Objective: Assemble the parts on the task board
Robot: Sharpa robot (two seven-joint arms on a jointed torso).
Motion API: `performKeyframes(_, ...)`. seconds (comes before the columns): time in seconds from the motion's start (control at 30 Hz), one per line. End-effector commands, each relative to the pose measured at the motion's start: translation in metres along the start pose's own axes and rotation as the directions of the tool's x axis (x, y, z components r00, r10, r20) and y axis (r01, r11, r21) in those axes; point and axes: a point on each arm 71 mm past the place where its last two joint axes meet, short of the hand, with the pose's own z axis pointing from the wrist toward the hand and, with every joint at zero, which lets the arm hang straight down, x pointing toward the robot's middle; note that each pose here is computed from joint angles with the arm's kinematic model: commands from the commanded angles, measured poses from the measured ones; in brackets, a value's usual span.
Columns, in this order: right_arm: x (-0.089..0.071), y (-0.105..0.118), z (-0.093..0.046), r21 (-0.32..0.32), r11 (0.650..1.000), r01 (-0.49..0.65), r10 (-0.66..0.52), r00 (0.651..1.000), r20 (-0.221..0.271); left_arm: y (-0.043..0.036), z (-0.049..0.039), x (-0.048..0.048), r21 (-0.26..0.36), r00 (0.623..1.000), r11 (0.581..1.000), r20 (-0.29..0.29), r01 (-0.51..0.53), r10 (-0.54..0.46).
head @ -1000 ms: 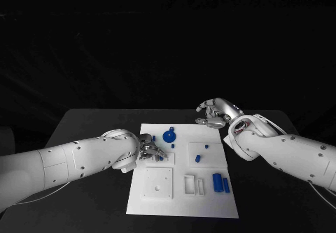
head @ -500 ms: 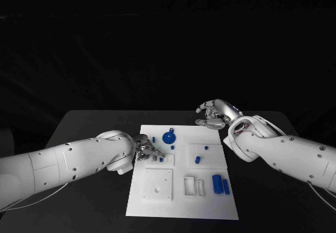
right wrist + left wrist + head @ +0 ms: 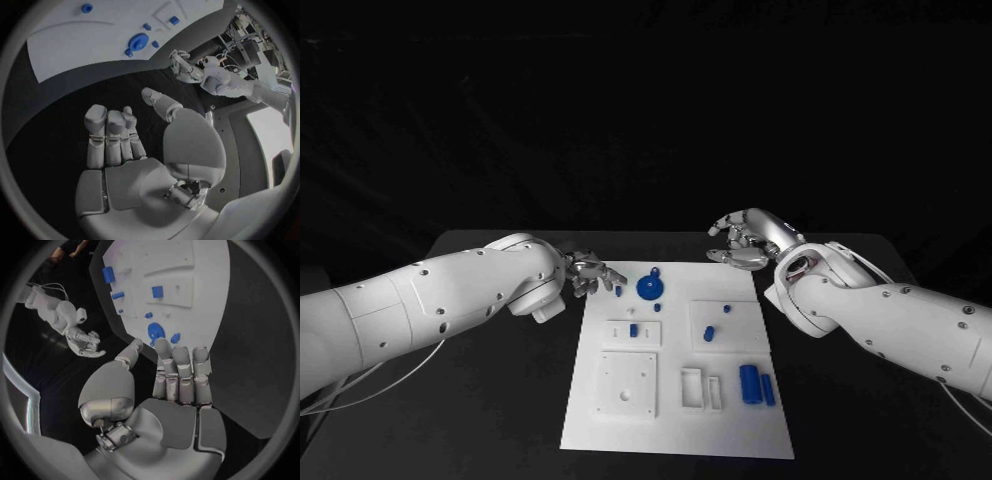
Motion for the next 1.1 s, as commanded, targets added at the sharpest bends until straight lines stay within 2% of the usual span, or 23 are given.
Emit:
performKeyframes(0.03,0.000,0.001,0.000,-0.012,1.000,-0.001,0.001,1.000,-0.003,0.0006,0.0057,-0.0007,-0.015,0.999,1.000,-0.032,-0.017,0.017)
performKeyframes(0.27,0.001,0.002,0.001,-0.013,1.000,-0.001,0.001,1.000,-0.003,0.0001,0.0190,-0.0106,-0.041,0.997,0.997,0.012,-0.072,0.073)
performKeyframes(0.47,0.002,0.003,0.001,-0.015,1.000,-0.002,0.002,1.000,-0.004,-0.0024,0.0305,-0.0146,-0.064,0.994,0.992,0.016,-0.104,0.105)
performKeyframes(0.63,0.003,0.004,0.002,-0.017,1.000,-0.003,0.003,1.000,-0.005,-0.0025,0.0371,-0.0093,-0.073,0.993,0.990,-0.005,-0.117,0.117)
performKeyframes(1.1,0.003,0.005,0.002,-0.020,1.000,-0.005,0.005,1.000,-0.006,0.0004,0.0445,-0.0017,-0.089,0.991,0.987,-0.041,-0.133,0.130)
